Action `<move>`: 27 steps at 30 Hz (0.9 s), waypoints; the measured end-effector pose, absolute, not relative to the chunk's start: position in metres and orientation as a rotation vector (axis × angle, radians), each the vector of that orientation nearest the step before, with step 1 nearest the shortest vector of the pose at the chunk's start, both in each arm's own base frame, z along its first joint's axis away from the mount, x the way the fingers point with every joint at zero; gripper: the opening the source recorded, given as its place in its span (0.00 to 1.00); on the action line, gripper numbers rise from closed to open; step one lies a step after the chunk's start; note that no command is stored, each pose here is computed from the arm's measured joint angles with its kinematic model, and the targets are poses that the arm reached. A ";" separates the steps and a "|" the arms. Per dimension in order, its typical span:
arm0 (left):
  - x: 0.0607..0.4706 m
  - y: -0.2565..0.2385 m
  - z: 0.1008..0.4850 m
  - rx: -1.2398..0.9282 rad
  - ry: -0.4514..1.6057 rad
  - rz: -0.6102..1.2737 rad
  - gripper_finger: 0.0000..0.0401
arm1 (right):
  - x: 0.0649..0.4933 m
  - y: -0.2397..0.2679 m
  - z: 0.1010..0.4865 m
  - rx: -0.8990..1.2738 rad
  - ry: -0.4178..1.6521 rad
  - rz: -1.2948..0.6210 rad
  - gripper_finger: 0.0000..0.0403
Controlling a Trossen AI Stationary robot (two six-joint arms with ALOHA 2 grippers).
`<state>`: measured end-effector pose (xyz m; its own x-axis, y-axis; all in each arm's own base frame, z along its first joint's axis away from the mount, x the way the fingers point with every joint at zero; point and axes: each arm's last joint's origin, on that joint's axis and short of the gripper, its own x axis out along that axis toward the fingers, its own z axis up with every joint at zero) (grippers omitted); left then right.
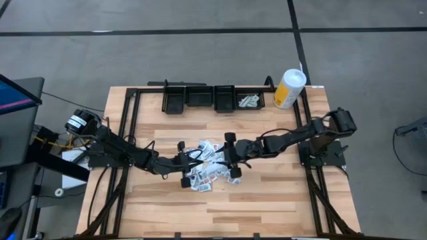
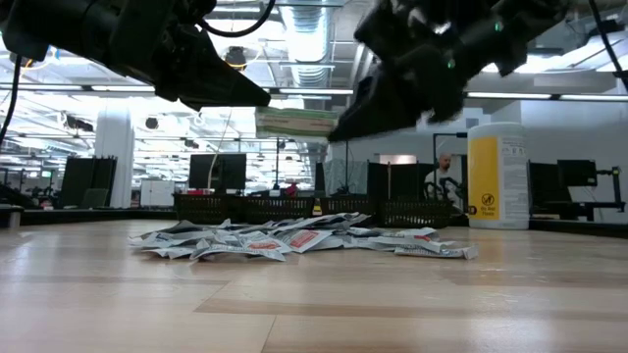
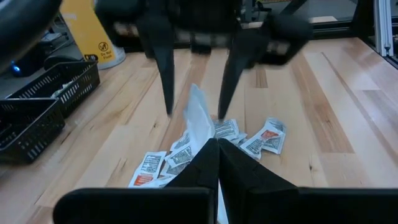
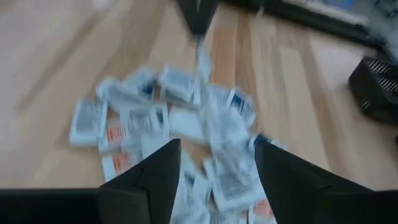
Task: Pick & Place First Aid Supplies
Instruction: Put the green bandage pack into the right black bin
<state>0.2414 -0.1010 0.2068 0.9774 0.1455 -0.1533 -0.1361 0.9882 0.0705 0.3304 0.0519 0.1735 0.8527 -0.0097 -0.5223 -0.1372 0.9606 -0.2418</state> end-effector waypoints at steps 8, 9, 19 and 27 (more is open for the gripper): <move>0.241 -0.101 0.207 0.059 0.156 0.142 0.02 | 0.337 0.053 0.168 -0.273 0.507 0.063 0.42; 0.241 -0.101 0.207 0.059 0.156 0.142 0.02 | 0.337 0.053 0.168 -0.273 0.508 0.063 0.41; 0.241 -0.101 0.207 0.058 0.156 0.142 0.02 | 0.338 0.054 0.170 -0.296 0.491 0.068 0.15; 0.242 -0.101 0.207 0.058 0.156 0.142 0.02 | 0.338 0.051 0.170 -0.320 0.490 0.069 0.01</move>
<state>0.2415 -0.1010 0.2070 0.9778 0.1457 -0.1506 -0.1366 0.9882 0.0691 0.3383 0.0513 0.1697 0.8809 -0.0110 -0.4733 -0.1417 0.9478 -0.2856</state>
